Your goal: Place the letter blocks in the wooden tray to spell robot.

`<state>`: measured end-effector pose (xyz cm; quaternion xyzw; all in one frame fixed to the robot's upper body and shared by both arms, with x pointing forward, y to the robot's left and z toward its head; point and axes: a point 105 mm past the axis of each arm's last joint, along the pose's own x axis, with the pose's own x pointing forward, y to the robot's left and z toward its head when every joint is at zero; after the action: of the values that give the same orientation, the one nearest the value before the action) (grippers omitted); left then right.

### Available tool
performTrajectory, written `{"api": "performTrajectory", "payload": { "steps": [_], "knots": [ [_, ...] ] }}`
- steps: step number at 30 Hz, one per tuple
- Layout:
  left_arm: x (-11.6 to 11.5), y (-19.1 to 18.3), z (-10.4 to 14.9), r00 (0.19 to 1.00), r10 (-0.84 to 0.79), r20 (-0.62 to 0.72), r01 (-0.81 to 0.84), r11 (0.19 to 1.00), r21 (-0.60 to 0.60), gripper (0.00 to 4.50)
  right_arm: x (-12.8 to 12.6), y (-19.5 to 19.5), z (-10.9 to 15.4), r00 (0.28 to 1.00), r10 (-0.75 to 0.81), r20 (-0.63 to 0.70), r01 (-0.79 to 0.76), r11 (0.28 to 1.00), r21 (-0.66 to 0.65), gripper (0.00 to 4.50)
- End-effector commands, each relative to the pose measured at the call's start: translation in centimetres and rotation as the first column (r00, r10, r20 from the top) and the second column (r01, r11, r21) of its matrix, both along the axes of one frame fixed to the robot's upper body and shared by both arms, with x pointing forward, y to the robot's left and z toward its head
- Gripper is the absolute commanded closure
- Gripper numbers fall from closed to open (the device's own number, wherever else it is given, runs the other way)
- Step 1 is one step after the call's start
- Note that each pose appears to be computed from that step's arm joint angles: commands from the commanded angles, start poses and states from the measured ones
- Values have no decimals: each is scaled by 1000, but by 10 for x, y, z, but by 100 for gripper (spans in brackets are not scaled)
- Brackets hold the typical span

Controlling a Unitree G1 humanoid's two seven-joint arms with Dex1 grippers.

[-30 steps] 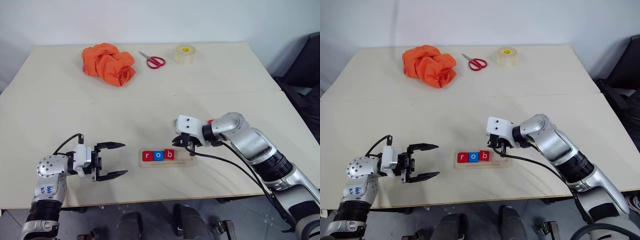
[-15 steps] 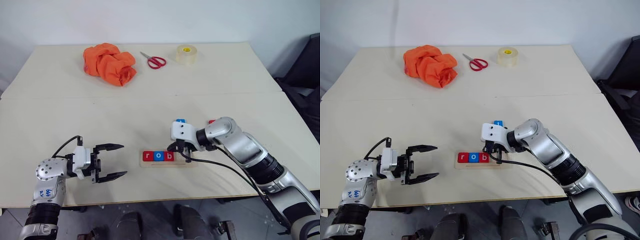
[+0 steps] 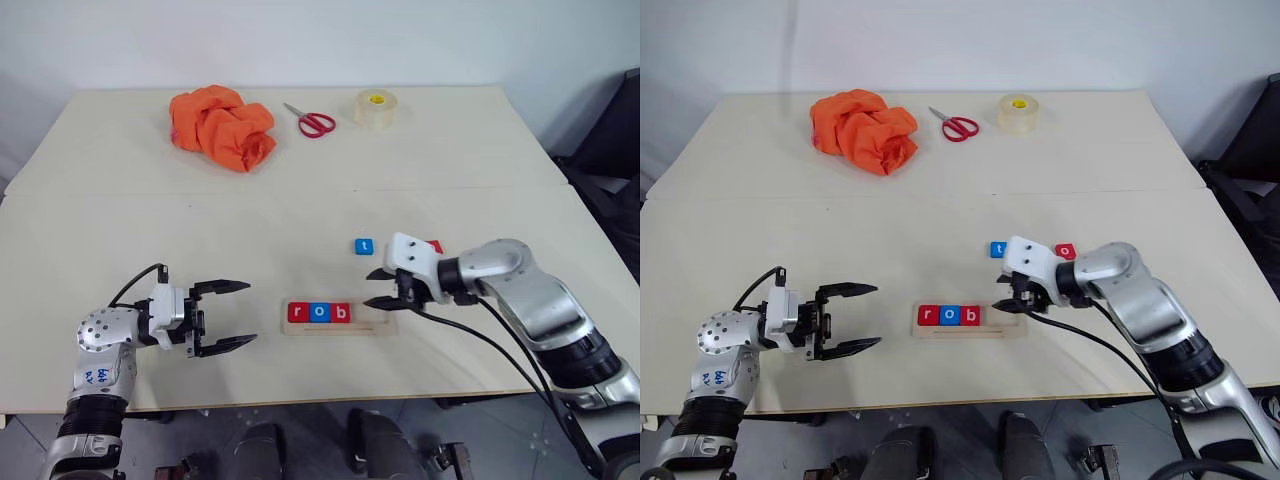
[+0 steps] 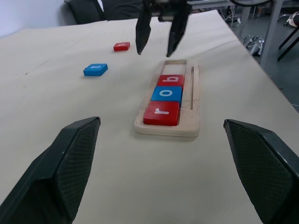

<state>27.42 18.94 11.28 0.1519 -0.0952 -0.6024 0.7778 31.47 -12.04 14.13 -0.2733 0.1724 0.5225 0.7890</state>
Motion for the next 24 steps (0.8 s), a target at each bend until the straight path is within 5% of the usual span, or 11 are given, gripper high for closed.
{"api": "performTrajectory", "payload": {
  "steps": [1,3,14,24],
  "knots": [
    [0,-2,2,999,-27,18,27,1000,6,0,6,-30,19,984,-159,81,155,987,53,45],
    [0,-4,1,999,-41,9,41,999,2,0,3,-54,17,962,-261,85,253,963,93,5],
    [6,0,3,999,-43,4,43,999,-2,0,-17,-141,21,723,-677,140,609,719,334,5],
    [8,4,8,999,-38,1,38,999,5,0,-35,-142,15,716,-692,91,621,691,371,5]
  ]
}}
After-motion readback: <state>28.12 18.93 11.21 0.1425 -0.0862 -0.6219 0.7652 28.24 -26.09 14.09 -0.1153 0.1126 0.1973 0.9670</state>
